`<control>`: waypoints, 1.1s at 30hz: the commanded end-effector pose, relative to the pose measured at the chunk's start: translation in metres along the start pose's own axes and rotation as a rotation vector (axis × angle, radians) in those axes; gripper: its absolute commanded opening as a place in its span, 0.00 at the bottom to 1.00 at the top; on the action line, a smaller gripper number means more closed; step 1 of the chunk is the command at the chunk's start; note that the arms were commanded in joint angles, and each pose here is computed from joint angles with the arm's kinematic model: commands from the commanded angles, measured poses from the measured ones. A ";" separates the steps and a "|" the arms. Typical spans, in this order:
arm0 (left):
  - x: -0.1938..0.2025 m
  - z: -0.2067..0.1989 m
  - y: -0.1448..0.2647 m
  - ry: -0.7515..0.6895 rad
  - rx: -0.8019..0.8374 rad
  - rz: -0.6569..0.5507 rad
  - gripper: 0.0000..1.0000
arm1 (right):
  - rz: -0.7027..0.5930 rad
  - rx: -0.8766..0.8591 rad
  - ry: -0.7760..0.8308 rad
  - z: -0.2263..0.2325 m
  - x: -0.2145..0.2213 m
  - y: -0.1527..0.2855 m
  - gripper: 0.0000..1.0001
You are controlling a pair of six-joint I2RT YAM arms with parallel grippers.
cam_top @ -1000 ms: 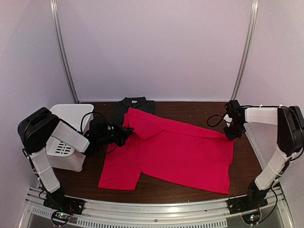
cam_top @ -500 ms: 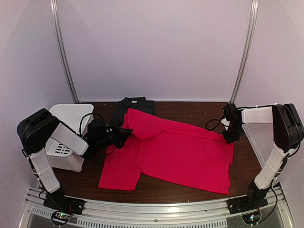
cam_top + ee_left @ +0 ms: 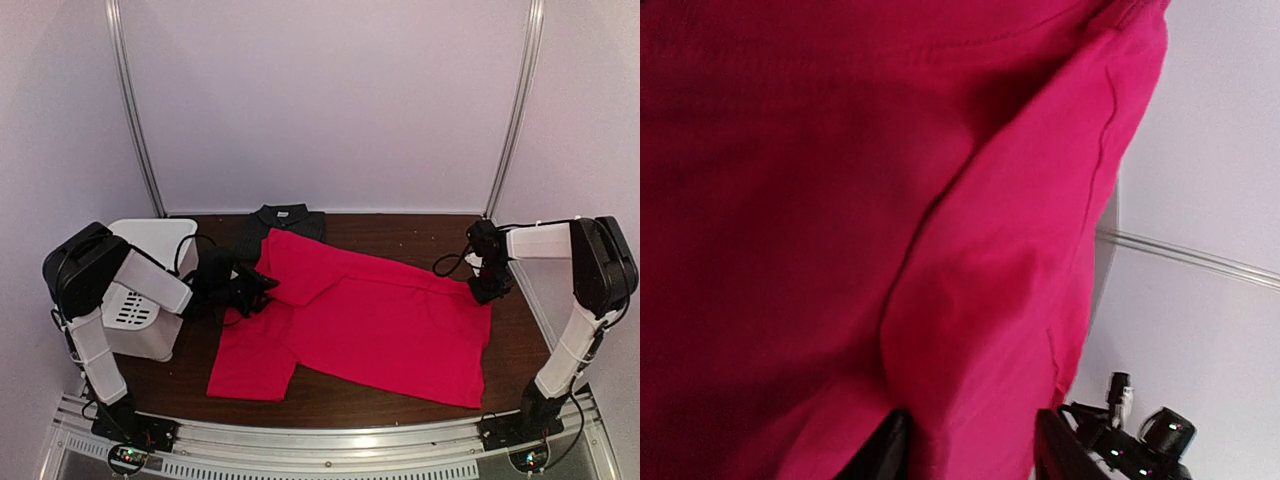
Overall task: Fold and stack the mixed laundry pile
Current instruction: Fold the flattened T-shirt at the center of the board.
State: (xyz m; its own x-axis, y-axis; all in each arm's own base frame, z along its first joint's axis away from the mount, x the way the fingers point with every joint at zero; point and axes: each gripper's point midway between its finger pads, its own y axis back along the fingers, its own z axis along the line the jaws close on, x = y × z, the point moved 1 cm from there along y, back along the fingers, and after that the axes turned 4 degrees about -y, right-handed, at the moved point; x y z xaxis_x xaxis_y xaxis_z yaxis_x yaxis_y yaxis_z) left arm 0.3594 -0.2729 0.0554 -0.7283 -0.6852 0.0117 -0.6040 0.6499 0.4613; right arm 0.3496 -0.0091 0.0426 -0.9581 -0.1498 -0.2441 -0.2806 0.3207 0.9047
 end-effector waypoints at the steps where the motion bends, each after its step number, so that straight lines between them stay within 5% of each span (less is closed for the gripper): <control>1: -0.023 -0.044 0.019 -0.386 -0.207 -0.054 0.52 | -0.068 0.004 -0.044 -0.010 -0.023 0.031 0.50; 4: -0.050 -0.082 0.047 -0.558 -0.292 -0.190 0.68 | -0.138 -0.033 -0.072 -0.014 -0.039 0.056 0.66; 7: -0.066 -0.113 0.056 -0.821 -0.383 -0.235 0.70 | -0.207 -0.085 -0.095 -0.015 -0.056 0.080 0.73; 8: -0.069 -0.122 0.055 -0.967 -0.423 -0.222 0.69 | -0.229 -0.112 -0.099 -0.013 -0.060 0.087 0.86; 10: -0.066 -0.126 0.047 -1.144 -0.479 -0.143 0.65 | -0.263 -0.167 -0.102 -0.007 -0.068 0.099 0.96; 17: 0.010 -0.095 -0.002 -1.748 -0.455 0.234 0.54 | -0.363 -0.379 -0.123 0.022 -0.075 0.121 0.95; 24: 0.036 -0.049 -0.031 -1.831 -0.471 0.426 0.50 | -0.256 -0.329 -0.084 0.026 -0.056 0.089 0.81; 33: 0.039 -0.055 -0.060 -1.793 -0.473 0.394 0.50 | -0.068 -0.166 -0.012 0.021 -0.023 0.032 0.65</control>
State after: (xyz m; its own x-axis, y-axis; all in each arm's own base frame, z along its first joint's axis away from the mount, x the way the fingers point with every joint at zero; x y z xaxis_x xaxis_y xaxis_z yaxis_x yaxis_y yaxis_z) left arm 0.3664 -0.3420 0.0688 -0.4159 0.7839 -0.4611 -0.3986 0.2986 0.8672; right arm 0.3737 0.0358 0.0901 -0.9129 -0.1370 -0.3846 -0.3962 0.0700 0.9155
